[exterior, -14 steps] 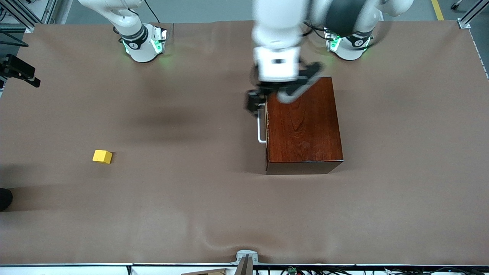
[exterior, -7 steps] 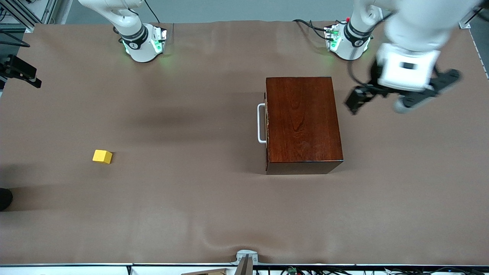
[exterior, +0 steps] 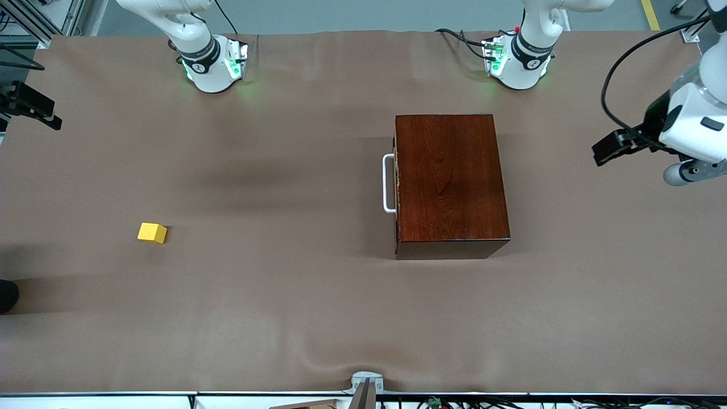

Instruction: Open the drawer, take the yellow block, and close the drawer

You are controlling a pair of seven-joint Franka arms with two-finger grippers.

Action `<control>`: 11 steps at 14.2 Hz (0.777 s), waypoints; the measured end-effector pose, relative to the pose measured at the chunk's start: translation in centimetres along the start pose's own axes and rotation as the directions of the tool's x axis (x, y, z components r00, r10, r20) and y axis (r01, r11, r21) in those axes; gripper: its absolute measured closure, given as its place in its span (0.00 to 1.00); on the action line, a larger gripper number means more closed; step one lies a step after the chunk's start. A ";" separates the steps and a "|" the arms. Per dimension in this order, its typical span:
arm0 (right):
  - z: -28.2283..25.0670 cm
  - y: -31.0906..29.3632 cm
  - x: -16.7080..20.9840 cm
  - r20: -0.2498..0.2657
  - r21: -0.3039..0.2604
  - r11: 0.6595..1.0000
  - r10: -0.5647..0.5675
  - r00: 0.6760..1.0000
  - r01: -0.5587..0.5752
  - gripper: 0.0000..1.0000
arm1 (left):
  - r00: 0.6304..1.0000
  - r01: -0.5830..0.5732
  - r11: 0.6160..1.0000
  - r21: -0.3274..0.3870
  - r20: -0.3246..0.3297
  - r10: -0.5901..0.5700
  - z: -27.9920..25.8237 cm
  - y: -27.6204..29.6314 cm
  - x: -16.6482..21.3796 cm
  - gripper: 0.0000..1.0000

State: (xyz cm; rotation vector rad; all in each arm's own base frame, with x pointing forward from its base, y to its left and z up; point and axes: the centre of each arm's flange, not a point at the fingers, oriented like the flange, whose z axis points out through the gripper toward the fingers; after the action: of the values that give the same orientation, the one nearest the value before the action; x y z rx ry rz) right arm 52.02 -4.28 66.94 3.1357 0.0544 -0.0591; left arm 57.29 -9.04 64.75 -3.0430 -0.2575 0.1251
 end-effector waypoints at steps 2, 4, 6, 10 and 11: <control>0.0 0.0 0.0 0.001 0.000 1.000 -0.001 1.000 0.001 0.00 | 0.997 -0.074 0.997 -0.007 0.005 0.074 0.7 -2.7 -0.9 0.00; 0.0 0.0 0.0 0.001 0.000 1.000 -0.001 1.000 0.001 0.00 | 0.987 -0.159 0.987 -0.018 -0.001 0.159 1.2 -5.6 -2.3 0.00; 0.0 -0.1 0.0 0.001 0.000 1.000 -0.001 1.000 0.001 0.00 | 0.977 -0.212 0.977 -0.024 -0.009 0.212 1.4 -7.5 -4.3 0.00; 0.1 -0.2 0.0 0.001 0.000 1.000 -0.003 1.000 0.003 0.00 | 0.959 -0.279 0.960 -0.011 -0.049 0.278 0.8 -5.7 -8.5 0.00; 0.1 -0.2 0.0 0.001 0.000 1.000 -0.003 1.000 0.003 0.00 | 0.956 -0.290 0.957 -0.007 -0.057 0.289 0.5 -5.1 -9.2 0.00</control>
State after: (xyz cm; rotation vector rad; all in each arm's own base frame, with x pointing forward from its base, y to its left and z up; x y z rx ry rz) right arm 52.04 -4.12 66.86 3.1354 0.0594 -0.0613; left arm 47.38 -5.51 65.37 -3.0731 0.1948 0.0576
